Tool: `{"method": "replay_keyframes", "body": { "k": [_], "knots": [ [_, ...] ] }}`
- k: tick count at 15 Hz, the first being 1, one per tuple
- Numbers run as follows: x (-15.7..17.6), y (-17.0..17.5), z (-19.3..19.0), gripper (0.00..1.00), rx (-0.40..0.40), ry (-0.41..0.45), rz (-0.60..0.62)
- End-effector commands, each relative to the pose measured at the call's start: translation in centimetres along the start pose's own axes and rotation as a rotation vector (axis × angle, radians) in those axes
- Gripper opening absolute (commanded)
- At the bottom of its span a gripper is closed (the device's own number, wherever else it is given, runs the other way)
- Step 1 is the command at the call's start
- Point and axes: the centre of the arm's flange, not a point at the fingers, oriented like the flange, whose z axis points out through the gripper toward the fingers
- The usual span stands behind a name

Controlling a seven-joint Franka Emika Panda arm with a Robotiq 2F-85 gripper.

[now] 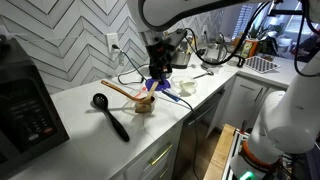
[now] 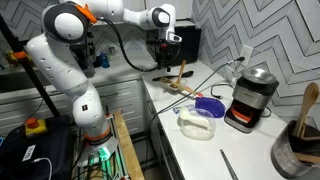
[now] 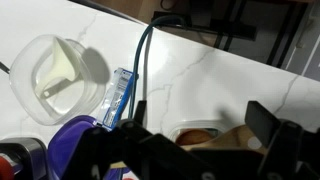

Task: Pick up the white cooking spoon from the clear bowl and put it in the bowl with the wooden ladles

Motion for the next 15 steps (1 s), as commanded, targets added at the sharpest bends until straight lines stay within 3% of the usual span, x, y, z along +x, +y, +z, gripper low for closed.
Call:
{"method": "replay_keyframes", "body": {
  "k": [1, 6, 7, 10, 12, 15],
  "knots": [
    [0.0, 0.0, 0.0, 1.00, 0.000, 0.000, 0.000],
    [0.0, 0.0, 0.0, 1.00, 0.000, 0.000, 0.000],
    [0.3, 0.5, 0.4, 1.00, 0.033, -0.009, 0.036],
    [-0.9, 5.0, 1.6, 1.00, 0.073, -0.032, 0.186],
    [-2.1, 8.3, 2.2, 1.00, 0.063, -0.064, 0.244],
    [-3.6, 11.6, 4.4, 1.00, 0.114, -0.096, 0.306]
  ]
}}
